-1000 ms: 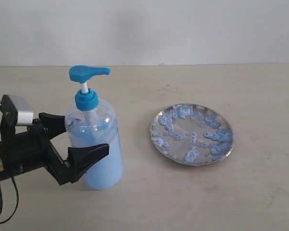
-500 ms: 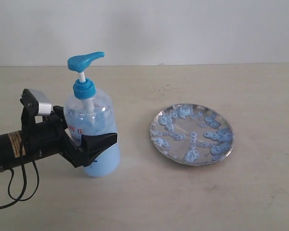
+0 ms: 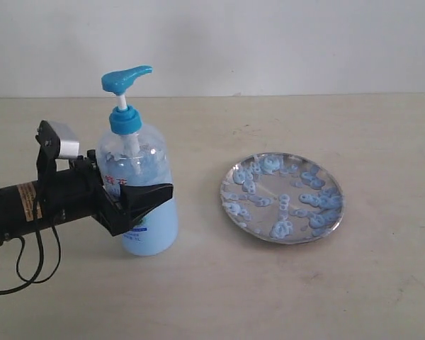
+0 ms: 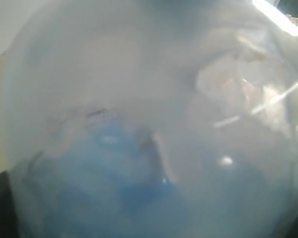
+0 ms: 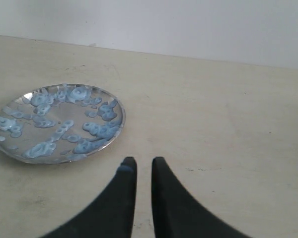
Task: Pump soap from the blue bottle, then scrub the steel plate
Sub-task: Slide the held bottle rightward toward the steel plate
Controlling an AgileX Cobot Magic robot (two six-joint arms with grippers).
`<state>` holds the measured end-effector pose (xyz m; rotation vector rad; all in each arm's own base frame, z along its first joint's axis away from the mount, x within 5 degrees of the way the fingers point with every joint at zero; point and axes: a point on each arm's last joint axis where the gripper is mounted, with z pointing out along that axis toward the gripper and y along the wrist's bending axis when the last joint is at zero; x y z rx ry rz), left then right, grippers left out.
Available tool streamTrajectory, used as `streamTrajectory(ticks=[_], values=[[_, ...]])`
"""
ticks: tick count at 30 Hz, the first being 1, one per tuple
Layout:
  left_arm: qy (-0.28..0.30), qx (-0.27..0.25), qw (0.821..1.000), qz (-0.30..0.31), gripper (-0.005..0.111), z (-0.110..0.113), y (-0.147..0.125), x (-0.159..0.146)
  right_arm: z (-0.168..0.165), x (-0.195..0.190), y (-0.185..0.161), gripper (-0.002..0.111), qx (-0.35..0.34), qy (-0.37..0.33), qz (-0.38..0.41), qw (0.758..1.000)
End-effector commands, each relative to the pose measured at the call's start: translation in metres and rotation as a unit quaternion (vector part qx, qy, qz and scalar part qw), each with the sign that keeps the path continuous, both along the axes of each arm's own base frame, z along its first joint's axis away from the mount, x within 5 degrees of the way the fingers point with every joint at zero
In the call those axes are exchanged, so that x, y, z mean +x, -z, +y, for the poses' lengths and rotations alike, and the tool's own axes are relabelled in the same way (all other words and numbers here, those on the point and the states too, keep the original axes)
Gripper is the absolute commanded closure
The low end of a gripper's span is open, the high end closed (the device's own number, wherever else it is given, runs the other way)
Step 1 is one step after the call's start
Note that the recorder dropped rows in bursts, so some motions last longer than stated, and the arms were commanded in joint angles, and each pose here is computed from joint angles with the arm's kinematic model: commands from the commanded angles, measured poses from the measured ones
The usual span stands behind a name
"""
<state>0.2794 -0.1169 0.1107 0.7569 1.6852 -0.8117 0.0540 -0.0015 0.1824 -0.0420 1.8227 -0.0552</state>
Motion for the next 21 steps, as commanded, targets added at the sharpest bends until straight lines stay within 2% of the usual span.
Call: streamTrajectory(ticks=[1,5,12,17,21], values=[[0.022,-0.004,1.0,-0.005,0.103,-0.004,-0.004,0.004,0.0,0.0,-0.001,0.101,-0.002,0.001,-0.006,1.0],[0.082,0.023,0.996,-0.034,0.103,-0.011,-0.008,0.01,0.0,0.0,-0.001,0.101,-0.002,0.001,-0.006,1.0],[0.088,0.024,0.995,-0.046,0.103,-0.012,-0.012,0.015,0.0,0.0,-0.004,0.101,-0.014,-0.002,-0.022,1.0],[0.083,0.048,0.993,-0.067,0.103,-0.017,-0.018,0.032,0.002,0.002,-0.015,0.101,0.11,0.009,-0.083,0.99],[0.093,0.048,0.991,-0.088,0.103,-0.028,-0.02,0.046,0.002,0.002,-0.015,0.101,0.172,0.019,-0.082,0.982]])
